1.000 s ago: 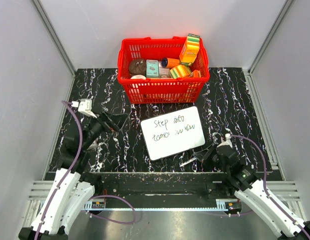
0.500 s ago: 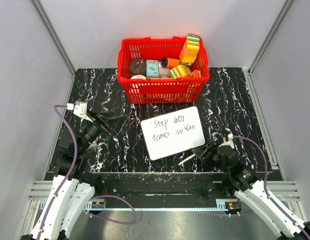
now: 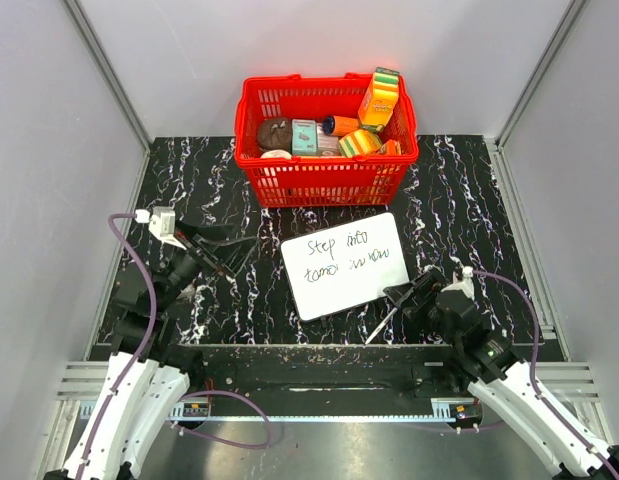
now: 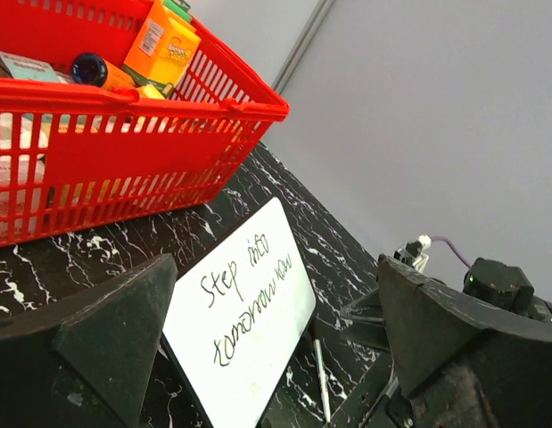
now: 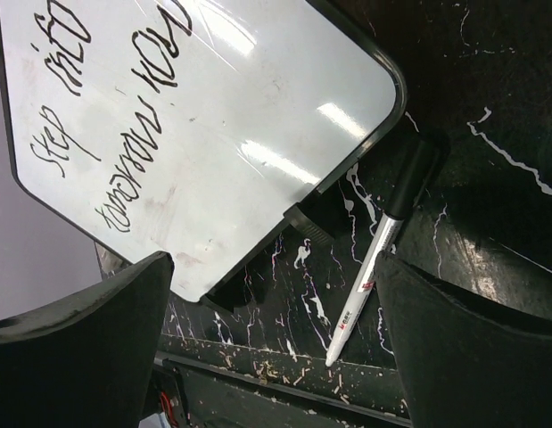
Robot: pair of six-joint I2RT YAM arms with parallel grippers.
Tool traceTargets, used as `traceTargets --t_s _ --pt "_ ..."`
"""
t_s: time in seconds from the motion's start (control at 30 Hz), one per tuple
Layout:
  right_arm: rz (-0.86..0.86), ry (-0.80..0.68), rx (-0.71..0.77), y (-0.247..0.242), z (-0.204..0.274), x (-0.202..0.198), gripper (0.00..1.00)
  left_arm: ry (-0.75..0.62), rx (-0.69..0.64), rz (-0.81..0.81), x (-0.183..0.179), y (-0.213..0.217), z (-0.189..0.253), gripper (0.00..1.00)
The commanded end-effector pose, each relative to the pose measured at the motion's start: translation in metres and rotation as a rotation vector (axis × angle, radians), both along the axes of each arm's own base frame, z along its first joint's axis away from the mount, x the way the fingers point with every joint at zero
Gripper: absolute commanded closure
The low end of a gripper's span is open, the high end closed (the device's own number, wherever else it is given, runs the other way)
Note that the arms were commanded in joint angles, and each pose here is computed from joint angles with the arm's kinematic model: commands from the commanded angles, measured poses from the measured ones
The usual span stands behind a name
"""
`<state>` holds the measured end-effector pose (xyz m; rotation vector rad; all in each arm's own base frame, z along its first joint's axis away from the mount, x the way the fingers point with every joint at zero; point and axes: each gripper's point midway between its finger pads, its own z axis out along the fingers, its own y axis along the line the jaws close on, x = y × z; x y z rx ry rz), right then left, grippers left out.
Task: Write a sentence on the whiteboard
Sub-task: Put down the whiteboard marker at the center of the board, then reset both arms
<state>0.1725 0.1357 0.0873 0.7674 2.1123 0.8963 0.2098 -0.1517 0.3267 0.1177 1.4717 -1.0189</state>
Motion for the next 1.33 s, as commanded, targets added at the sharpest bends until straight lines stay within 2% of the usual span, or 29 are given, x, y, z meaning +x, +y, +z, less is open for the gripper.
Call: traceTargets --t_s 0.0,0.23,0.33,0.57,0.87,0.97,1.17,1.2,1.27,1.3 --pt "-0.043 -0.056 -0.043 -0.009 0.019 0.01 0.0 -0.094 0.012 -0.087 -0.009 -0.011 0.01 0.01" --pt "-0.078 -0.17 -0.189 -0.027 0.048 0.027 0.0 -0.038 0.072 -0.054 0.006 -0.009 -0.013 0.01" --pt "-0.116 -0.235 -0.292 -0.041 0.068 0.038 0.0 0.018 0.101 0.027 0.019 0.001 -0.031 0.01" --pt "-0.235 -0.348 -0.625 -0.084 0.105 0.062 0.0 0.2 0.155 0.393 0.054 0.056 -0.083 0.01" --pt "-0.378 -0.479 -0.776 -0.114 0.133 0.072 0.0 0.374 0.21 0.783 0.069 0.123 -0.139 0.01" --pt "-0.416 -0.489 -0.827 -0.12 0.13 0.076 0.0 0.372 0.203 0.862 0.07 0.136 -0.148 0.01" --pt "-0.446 -0.464 -0.953 -0.126 0.118 0.087 0.0 0.318 0.215 0.854 0.075 0.135 -0.153 0.01" --pt "-0.455 -0.481 -0.954 -0.125 0.117 0.09 0.0 0.273 0.207 0.836 0.08 0.131 -0.146 0.01" --pt "-0.44 -0.47 -1.04 -0.127 0.109 0.094 0.0 0.263 0.213 0.851 0.082 0.133 -0.147 0.01" --pt "-0.459 -0.496 -1.035 -0.126 0.11 0.097 0.0 0.274 0.234 0.866 0.083 0.136 -0.151 0.01"
